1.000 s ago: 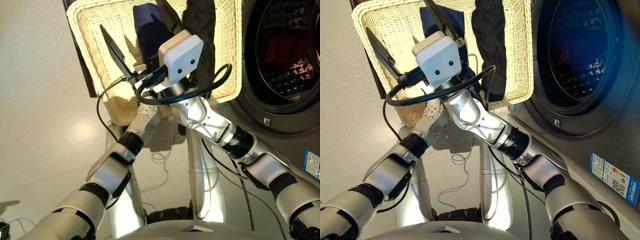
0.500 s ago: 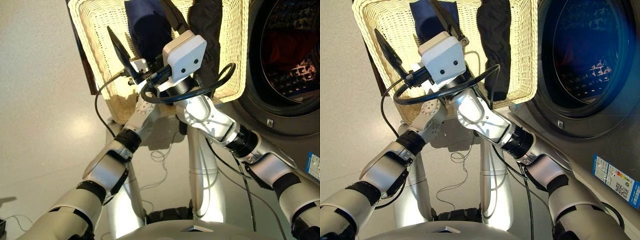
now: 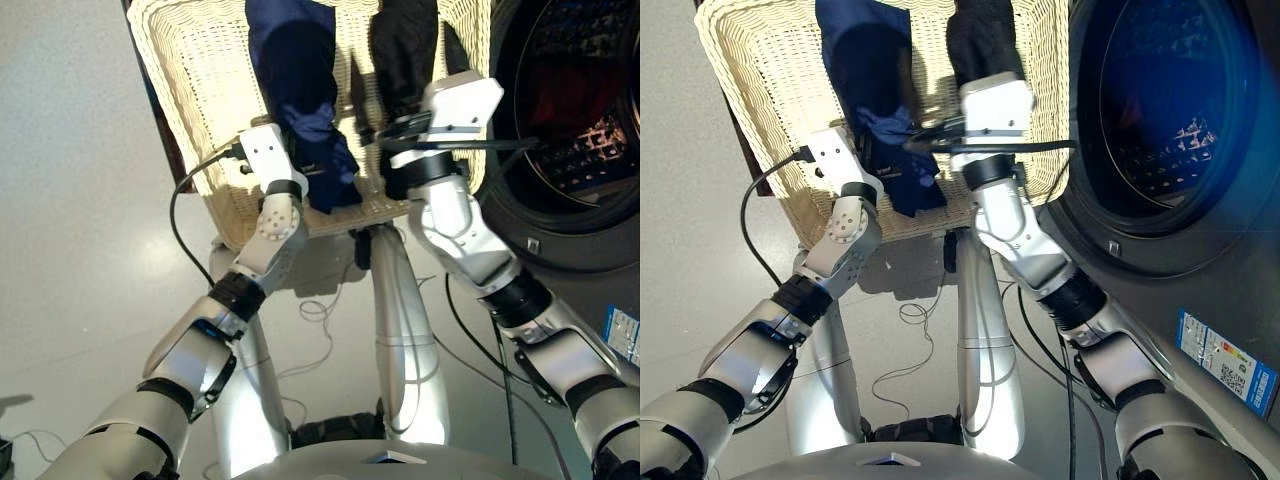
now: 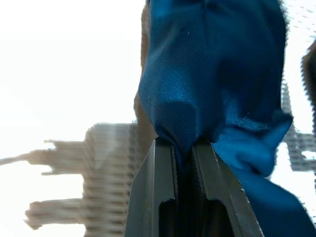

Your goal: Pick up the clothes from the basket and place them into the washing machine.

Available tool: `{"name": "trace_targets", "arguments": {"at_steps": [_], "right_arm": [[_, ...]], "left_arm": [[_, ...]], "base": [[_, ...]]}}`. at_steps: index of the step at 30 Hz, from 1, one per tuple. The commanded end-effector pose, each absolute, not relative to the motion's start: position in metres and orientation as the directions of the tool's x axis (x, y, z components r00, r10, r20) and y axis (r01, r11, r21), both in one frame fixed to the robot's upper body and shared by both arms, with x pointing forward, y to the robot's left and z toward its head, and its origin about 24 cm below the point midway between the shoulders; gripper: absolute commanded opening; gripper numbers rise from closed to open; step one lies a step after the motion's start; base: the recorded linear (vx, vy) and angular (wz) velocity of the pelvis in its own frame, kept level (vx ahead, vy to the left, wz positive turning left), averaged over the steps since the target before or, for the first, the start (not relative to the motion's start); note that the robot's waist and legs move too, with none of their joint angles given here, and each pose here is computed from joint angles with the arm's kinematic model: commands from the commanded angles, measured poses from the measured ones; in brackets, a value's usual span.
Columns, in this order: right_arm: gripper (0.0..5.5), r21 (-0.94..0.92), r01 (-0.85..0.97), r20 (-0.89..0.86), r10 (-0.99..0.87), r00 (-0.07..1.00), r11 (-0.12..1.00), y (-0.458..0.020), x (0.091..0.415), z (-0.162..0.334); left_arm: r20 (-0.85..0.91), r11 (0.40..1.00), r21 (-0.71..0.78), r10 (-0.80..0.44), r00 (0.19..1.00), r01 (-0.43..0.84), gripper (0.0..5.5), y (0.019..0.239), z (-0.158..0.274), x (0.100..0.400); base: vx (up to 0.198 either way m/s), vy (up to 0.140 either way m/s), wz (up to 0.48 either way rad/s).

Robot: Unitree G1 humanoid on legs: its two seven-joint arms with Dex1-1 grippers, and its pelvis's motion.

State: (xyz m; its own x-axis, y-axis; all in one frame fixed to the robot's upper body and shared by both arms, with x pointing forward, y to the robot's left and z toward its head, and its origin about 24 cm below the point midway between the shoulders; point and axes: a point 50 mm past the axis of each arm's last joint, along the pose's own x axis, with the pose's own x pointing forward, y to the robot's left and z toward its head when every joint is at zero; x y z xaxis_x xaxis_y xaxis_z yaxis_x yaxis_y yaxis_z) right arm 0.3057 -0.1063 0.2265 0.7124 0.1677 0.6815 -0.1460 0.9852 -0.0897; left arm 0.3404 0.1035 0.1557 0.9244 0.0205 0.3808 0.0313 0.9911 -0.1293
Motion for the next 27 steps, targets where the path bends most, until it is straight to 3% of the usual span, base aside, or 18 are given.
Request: {"name": "trace_targets", "arguments": {"at_steps": [1, 8, 13, 18, 20, 27], "right_arm": [[5.50, -0.043, -0.259, 0.764, 0.199, 0.613, 0.965, -0.111, 0.289, 0.247], [5.50, -0.139, -0.384, 0.737, 0.354, 0.575, 0.913, -0.115, 0.284, 0.255], [5.50, -0.186, -0.465, 0.707, 0.446, 0.548, 0.866, -0.108, 0.278, 0.254], [5.50, -0.138, -0.545, 0.683, 0.478, 0.553, 0.827, -0.100, 0.274, 0.243], [5.50, -0.026, -0.615, 0.652, 0.480, 0.588, 0.788, -0.097, 0.274, 0.231], [5.50, 0.010, -0.681, 0.616, 0.532, 0.581, 0.733, -0.085, 0.275, 0.225]], "left_arm": [[0.599, 0.994, 0.004, -0.088, 0.796, 0.107, 0.00, 0.092, 0.192, 0.320], [0.738, 0.942, 0.303, -0.329, 0.589, 0.146, 0.00, 0.088, 0.224, 0.289], [0.742, 0.897, 0.392, -0.439, 0.507, 0.204, 0.00, 0.082, 0.227, 0.270], [0.735, 0.883, 0.413, -0.469, 0.490, 0.225, 0.00, 0.083, 0.224, 0.263], [0.705, 0.876, 0.405, -0.482, 0.521, 0.263, 0.00, 0.082, 0.213, 0.263], [0.643, 0.846, 0.444, -0.530, 0.552, 0.296, 0.00, 0.084, 0.195, 0.260]], "base": [[0.000, 0.000, 0.000], [-0.008, -0.001, 0.015], [0.072, 0.005, 0.081], [0.101, 0.029, 0.047], [0.124, -0.007, 0.050], [0.106, 0.020, 0.053]]}}
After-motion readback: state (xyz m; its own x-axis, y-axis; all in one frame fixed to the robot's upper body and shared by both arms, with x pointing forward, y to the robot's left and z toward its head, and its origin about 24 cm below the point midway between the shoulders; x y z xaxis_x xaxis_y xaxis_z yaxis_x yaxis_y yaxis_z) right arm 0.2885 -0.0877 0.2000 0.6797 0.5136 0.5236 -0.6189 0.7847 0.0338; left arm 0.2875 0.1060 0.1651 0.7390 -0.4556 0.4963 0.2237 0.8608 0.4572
